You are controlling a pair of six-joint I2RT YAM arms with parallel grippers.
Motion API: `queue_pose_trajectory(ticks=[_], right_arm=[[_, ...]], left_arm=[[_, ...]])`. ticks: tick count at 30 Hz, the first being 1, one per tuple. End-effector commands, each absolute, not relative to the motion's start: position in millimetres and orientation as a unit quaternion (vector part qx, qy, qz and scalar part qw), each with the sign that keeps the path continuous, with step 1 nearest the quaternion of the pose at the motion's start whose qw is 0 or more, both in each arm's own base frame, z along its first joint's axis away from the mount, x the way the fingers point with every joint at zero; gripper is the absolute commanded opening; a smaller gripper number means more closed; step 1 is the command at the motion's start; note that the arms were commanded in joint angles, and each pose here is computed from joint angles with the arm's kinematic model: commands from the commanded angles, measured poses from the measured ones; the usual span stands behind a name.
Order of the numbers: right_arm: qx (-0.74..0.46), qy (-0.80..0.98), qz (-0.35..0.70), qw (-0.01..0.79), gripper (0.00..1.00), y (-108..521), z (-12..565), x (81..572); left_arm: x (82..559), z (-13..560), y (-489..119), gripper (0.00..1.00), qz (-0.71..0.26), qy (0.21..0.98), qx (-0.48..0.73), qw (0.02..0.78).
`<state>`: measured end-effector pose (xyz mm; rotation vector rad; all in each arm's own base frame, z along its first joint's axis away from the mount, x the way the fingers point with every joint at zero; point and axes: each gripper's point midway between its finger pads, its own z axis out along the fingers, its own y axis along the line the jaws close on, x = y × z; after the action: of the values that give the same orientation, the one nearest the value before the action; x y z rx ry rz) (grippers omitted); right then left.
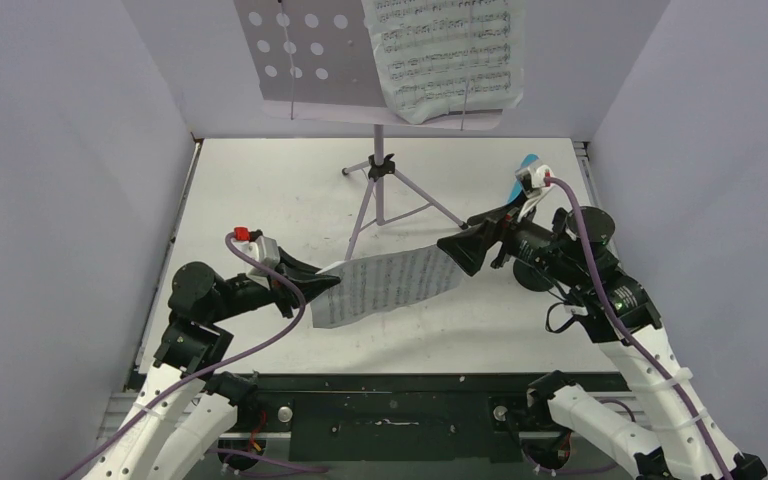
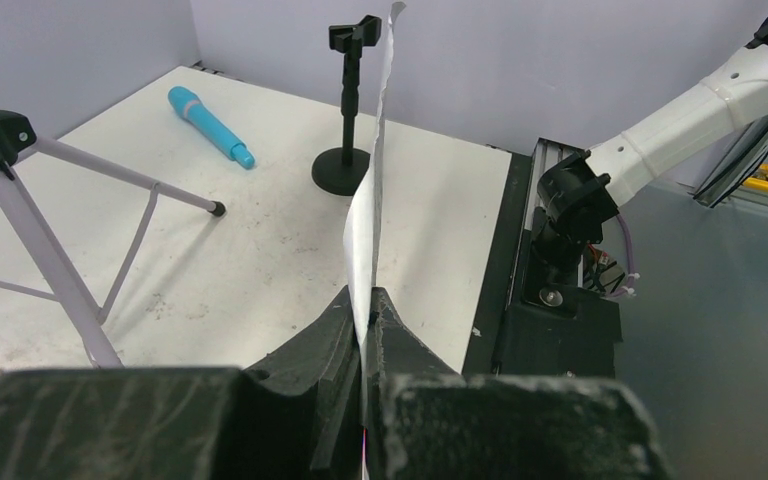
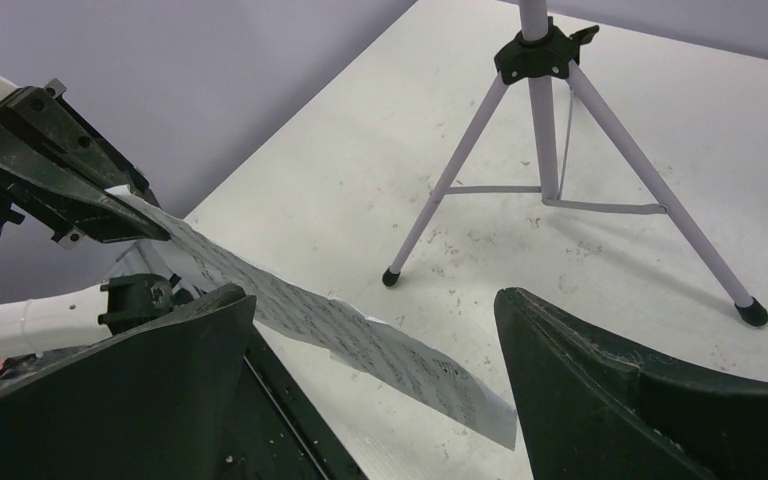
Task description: Set up the instrument practice props
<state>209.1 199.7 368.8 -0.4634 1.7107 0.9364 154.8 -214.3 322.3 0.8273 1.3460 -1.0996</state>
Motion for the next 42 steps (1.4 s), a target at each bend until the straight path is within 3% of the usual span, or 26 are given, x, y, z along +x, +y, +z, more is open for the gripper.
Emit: queue_pose_trajectory(ticks=[1, 23, 42], right_arm=[[-0.220, 0.702, 0.403, 0.544, 0.95, 205, 381, 206], [-0.310, 0.723, 0.396, 0.474, 0.95, 234, 344, 205], [-0.379, 0.728, 0.421, 0.385, 0.89, 288, 299, 181]], left_arm=[[150, 334, -215, 0.00, -0.467, 0.556, 0.368, 0.580], [153, 294, -222, 0.00, -0.488, 0.595, 0.369, 0.521], [147, 273, -229, 0.00, -0.522, 0.611, 0.373, 0.465]])
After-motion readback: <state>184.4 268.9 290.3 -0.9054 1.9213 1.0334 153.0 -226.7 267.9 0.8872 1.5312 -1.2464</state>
